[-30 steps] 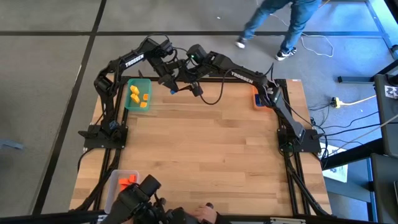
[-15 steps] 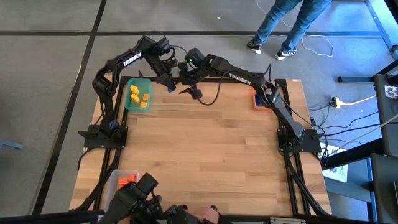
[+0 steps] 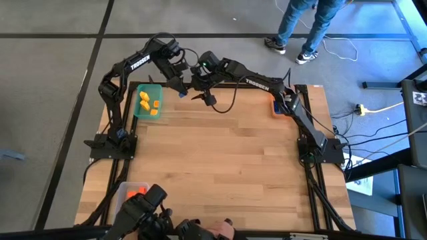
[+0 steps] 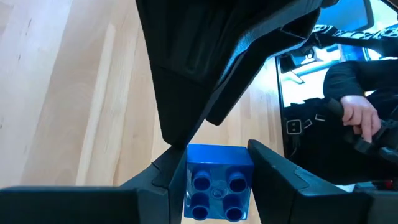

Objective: Sort & place blocks by color
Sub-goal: Put the blue game piece into the orange bin

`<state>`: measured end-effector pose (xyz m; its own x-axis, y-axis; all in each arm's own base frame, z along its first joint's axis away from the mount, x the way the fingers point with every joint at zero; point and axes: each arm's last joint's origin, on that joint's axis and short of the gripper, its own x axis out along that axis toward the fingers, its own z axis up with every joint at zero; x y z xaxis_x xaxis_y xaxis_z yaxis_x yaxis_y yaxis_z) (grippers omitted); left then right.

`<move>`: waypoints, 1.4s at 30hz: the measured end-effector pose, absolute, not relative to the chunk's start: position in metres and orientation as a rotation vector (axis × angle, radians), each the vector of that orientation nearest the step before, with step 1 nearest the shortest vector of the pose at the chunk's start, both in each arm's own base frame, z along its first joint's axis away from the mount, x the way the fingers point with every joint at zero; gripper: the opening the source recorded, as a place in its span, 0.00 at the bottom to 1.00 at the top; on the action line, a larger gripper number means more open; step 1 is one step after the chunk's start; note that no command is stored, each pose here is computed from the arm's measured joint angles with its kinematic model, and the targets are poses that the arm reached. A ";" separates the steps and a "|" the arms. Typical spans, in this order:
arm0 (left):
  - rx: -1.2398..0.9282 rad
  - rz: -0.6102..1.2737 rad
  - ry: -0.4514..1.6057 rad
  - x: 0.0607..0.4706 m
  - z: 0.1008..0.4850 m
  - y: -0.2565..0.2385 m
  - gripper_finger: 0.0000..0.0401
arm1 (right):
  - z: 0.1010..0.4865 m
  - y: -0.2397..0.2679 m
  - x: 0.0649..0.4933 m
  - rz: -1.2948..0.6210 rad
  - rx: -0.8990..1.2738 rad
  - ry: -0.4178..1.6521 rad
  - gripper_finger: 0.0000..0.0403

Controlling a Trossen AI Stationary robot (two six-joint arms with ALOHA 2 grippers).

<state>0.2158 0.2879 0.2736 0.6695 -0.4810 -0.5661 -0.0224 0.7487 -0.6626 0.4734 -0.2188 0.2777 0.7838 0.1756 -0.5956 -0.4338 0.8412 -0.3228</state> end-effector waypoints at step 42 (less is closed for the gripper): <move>-0.736 -0.338 0.832 0.221 0.272 0.277 0.32 | 0.285 -0.208 0.477 0.435 -0.458 0.485 0.61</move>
<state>0.2209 0.2774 0.2719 0.6402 -0.5401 -0.5462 -0.0062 0.7074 -0.7068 0.4774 -0.2082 0.2855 0.7988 0.2854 -0.5296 -0.4958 0.8109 -0.3108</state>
